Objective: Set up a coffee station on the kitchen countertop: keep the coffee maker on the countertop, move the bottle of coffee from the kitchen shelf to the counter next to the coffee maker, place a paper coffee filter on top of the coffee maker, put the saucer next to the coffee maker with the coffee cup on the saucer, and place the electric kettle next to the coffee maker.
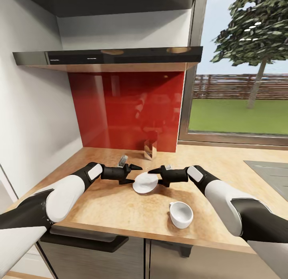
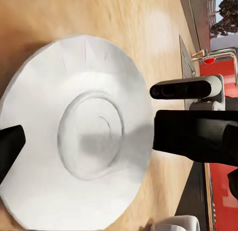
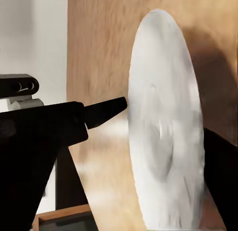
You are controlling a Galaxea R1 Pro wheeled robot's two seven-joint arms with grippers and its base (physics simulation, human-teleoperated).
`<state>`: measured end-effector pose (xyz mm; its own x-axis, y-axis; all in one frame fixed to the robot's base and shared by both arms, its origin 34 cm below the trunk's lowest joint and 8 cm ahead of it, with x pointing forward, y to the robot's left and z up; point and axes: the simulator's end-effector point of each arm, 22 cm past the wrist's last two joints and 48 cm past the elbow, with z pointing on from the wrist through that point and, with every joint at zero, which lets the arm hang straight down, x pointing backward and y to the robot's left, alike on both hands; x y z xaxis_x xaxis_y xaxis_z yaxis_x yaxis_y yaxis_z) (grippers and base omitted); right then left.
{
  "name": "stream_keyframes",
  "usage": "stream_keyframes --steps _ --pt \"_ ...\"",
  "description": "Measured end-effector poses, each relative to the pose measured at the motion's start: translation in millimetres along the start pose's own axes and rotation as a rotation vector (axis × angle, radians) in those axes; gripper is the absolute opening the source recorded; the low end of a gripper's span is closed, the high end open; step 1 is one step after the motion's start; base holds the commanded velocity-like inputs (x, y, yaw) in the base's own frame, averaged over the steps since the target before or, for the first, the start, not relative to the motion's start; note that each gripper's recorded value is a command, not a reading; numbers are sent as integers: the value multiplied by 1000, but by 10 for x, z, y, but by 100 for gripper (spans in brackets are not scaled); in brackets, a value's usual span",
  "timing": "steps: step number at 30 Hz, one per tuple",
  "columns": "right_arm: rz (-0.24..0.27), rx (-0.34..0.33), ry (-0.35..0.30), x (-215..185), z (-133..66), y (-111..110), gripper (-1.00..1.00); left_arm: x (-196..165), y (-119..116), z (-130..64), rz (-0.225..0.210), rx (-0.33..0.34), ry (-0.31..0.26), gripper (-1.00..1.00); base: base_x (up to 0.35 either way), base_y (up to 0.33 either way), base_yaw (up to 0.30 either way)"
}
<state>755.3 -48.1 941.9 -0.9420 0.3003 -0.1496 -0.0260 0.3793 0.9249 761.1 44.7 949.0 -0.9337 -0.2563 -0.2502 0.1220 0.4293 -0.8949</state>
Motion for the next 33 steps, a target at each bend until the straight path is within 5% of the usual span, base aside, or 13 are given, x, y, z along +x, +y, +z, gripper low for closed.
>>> stream_keyframes --steps 4,24,27,33 --pt "-31 46 10 24 3 -103 -100 -14 -32 -3 -10 14 -5 100 0 0 0" --pt "-23 31 2 -7 -21 -70 -100 -71 -74 -60 -6 37 -19 100 0 0 0" --pt "-5 3 -7 -32 -32 -5 -100 -175 -395 -155 34 158 -40 100 0 0 0" --pt "-7 7 -11 -49 -53 -19 -100 -275 -559 -298 62 230 -64 100 0 0 0"
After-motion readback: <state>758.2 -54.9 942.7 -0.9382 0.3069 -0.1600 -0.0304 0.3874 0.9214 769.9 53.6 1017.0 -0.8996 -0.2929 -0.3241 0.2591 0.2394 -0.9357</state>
